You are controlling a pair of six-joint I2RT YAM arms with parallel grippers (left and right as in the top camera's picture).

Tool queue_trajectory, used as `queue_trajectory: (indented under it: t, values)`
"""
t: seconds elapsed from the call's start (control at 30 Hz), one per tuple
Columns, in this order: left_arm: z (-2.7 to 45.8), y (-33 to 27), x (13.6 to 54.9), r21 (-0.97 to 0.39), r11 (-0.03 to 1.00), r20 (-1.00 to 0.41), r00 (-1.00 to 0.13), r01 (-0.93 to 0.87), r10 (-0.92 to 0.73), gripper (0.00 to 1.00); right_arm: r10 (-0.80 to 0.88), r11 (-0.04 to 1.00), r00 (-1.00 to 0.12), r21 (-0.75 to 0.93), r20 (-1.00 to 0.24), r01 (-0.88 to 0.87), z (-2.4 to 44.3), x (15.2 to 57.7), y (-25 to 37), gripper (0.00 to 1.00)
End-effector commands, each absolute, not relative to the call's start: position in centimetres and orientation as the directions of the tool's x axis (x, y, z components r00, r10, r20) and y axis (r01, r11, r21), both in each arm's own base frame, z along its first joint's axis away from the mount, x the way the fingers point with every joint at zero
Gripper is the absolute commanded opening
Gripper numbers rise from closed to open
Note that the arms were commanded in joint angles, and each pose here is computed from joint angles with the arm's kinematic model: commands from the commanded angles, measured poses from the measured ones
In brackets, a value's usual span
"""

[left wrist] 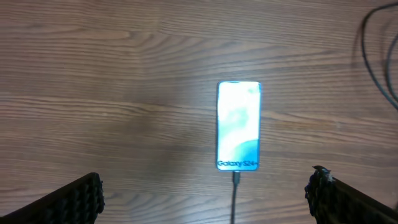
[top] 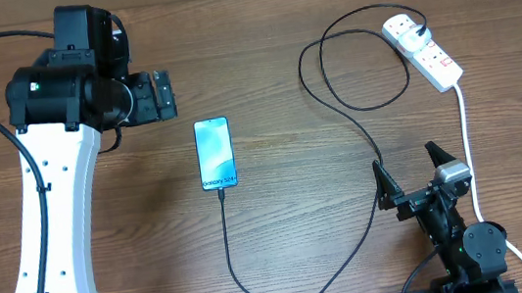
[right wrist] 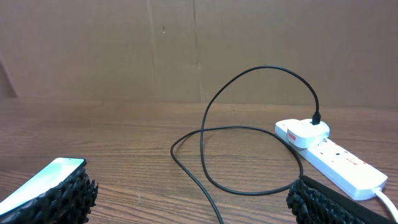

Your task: Plug charger to phone and switch on socket

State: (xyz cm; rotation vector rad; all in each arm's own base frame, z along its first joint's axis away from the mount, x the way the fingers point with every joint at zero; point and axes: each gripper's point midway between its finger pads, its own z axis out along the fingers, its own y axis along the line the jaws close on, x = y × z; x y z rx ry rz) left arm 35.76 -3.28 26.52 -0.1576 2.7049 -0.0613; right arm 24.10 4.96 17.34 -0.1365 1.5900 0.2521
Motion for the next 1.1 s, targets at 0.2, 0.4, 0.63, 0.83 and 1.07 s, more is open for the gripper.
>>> queue_trajectory:
  t: [0.2,0.4,0.63,0.83,1.07]
  values:
    - [32.9,-3.5,36.4,-0.074,0.997,-0.749,-0.662,0.026,-0.038,1.0,0.065,0.964,-0.029,0.07,-0.997,-0.255,17.3,24.0,5.2,1.0]
    - [32.7,-2.8,33.5,-0.107,0.993,-0.884,-0.462,0.055,-0.07,1.0,0.065,0.964,-0.029,0.07,-0.997,-0.255,17.3,24.0,5.2,1.0]
    - [29.2,-1.7,29.2,-0.049,0.995,-0.965,-0.26,0.09,-0.024,1.0,0.065,0.964,-0.029,0.071,-0.997,-0.255,17.3,24.0,5.2,1.0]
    - [25.1,-1.6,26.4,0.018,0.995,-0.99,-0.136,0.096,0.031,1.0,0.065,0.964,-0.029,0.07,-0.997,-0.255,17.3,24.0,5.2,1.0]
    - [20.4,-0.5,24.8,0.029,0.999,-0.996,-0.088,0.03,0.031,1.0,0.065,0.964,-0.029,0.071,-0.997,-0.255,17.3,24.0,5.2,1.0]
